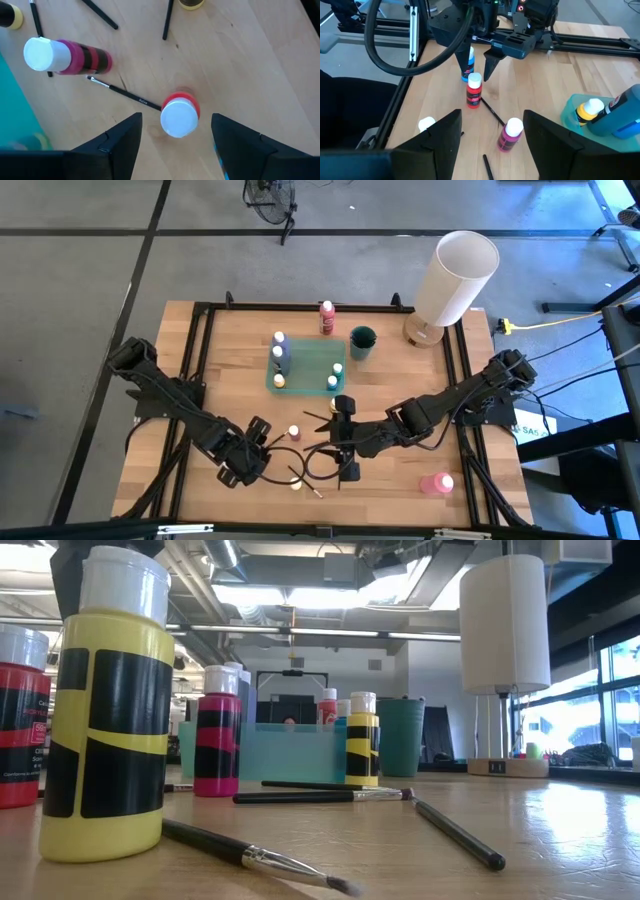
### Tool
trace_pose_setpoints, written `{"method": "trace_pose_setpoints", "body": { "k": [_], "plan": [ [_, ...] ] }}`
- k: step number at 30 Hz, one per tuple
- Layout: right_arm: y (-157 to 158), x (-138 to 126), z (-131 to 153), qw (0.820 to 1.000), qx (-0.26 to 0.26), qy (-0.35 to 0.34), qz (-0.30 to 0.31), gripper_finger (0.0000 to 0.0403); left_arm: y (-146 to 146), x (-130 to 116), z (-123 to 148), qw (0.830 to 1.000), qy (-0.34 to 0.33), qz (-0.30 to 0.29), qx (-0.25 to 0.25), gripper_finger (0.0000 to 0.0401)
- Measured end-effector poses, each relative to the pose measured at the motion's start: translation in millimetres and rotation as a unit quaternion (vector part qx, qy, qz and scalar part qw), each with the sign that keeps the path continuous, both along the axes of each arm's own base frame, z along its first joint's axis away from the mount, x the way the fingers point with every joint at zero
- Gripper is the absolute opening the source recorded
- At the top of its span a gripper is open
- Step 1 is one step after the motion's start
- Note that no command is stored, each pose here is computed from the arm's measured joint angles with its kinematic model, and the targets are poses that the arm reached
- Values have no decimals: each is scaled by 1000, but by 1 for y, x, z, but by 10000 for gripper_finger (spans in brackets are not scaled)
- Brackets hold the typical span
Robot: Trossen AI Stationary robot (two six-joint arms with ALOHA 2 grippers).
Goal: Pick & Place Paint Supplies
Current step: Put the small red paint bottle into the green bin
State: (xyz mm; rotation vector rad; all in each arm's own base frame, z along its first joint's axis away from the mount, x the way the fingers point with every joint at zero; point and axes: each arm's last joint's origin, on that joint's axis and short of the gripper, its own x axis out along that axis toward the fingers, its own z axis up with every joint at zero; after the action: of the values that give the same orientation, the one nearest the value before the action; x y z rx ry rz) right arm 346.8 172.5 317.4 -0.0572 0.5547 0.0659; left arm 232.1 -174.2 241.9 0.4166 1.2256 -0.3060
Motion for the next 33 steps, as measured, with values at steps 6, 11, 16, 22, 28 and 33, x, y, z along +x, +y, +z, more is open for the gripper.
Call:
{"method": "trace_pose_setpoints", "body": {
  "k": [6, 11, 16, 22, 28, 33],
  "plan": [
    [0, 0, 0, 1000, -1, 0, 2, 216, -1, -1, 0, 1000, 1, 0, -1, 236],
    [0, 0, 0, 1000, -1, 0, 2, 216, -1, -1, 0, 1000, 1, -3, 0, 236],
    [0, 0, 0, 1000, -1, 0, 1, 216, -1, -1, 0, 1000, 1, -2, 0, 235],
    [0, 0, 0, 1000, -1, 0, 1, 216, -2, 0, -3, 1000, 6, -3, 2, 235],
    [0, 0, 0, 1000, -1, 0, 1, 216, -4, 3, -10, 1000, 17, -5, 10, 235],
    [0, 0, 0, 1000, -2, 0, 0, 215, -7, 6, -20, 999, 31, -19, 21, 235]
  ]
}}
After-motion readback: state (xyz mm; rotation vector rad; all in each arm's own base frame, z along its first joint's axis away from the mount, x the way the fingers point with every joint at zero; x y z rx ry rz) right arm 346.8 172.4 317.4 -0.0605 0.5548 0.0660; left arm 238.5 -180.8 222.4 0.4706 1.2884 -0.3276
